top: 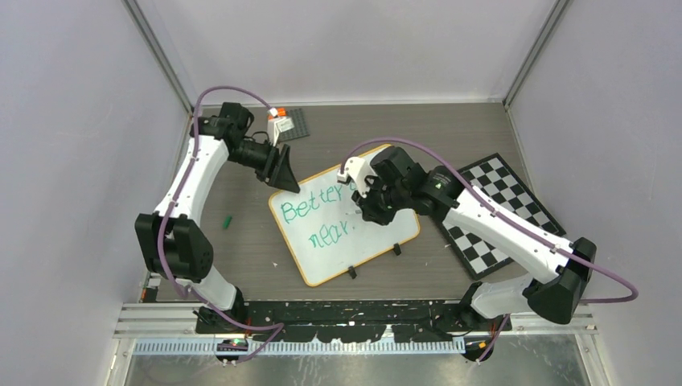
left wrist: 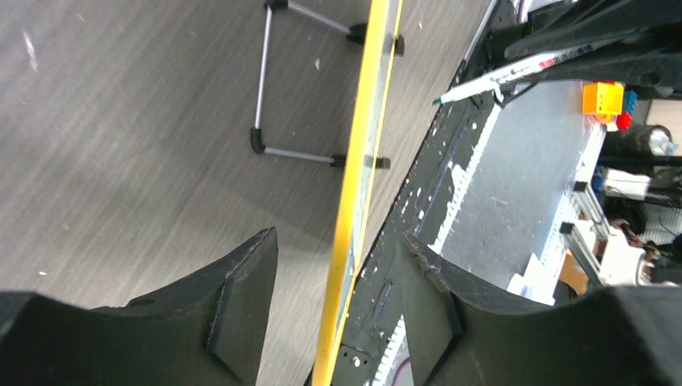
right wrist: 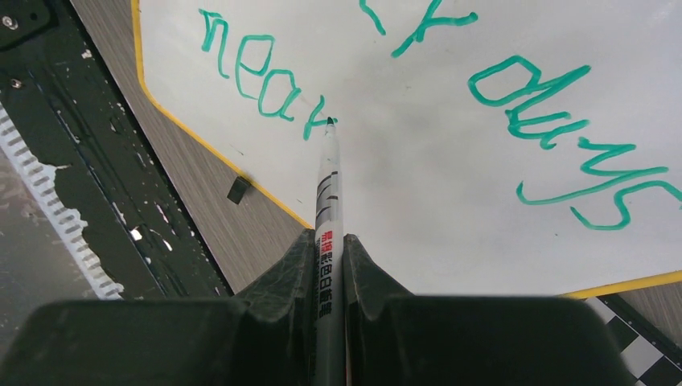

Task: Write a sentence on the whiteboard
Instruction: Write a sentence on the whiteboard, then close the whiteboard marker at the center of the board.

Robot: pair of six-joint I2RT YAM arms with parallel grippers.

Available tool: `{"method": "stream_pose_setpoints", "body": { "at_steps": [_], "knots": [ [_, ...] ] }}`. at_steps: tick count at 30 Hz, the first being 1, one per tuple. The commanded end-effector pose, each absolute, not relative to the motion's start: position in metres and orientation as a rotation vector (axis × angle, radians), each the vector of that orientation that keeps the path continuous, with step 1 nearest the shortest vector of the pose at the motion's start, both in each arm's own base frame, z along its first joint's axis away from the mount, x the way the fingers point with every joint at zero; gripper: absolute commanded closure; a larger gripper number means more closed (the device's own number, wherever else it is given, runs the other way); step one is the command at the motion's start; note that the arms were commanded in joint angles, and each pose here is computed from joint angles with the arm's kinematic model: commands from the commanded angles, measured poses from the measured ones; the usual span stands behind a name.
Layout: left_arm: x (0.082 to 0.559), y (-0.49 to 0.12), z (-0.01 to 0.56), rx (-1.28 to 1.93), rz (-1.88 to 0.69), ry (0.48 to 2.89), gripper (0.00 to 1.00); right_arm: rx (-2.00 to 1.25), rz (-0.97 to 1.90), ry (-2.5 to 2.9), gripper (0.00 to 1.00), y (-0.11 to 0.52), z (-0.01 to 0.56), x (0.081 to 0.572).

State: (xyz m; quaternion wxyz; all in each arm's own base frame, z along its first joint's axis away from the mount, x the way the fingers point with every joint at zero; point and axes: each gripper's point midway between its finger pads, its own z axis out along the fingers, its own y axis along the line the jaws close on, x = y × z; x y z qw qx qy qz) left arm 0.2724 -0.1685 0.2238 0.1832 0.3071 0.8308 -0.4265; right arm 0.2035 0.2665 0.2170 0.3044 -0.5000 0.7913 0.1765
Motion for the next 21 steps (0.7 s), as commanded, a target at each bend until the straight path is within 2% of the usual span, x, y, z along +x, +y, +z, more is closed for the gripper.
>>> {"method": "stream_pose_setpoints", "body": {
  "at_steps": [1,5,10,13,21],
  "knots": [
    [0.272,-0.164,0.273,0.897,-1.122,2.233,0.39,-1.239,0.522,2.034,1.00,0.265,0.253,0.203],
    [0.290,-0.131,0.295,0.801,-0.982,2.204,0.34,-1.124,0.559,2.041,1.00,0.253,0.271,0.213],
    [0.308,-0.053,0.299,0.543,-0.869,2.222,0.35,-1.001,0.598,2.043,1.00,0.233,0.289,0.221],
    [0.304,-0.017,0.286,0.415,-0.874,2.262,0.37,-0.950,0.606,2.046,1.00,0.222,0.293,0.224],
    [0.289,0.040,0.218,0.321,-0.816,2.427,0.41,-0.882,0.649,2.061,1.00,0.209,0.292,0.227]
  ]
}}
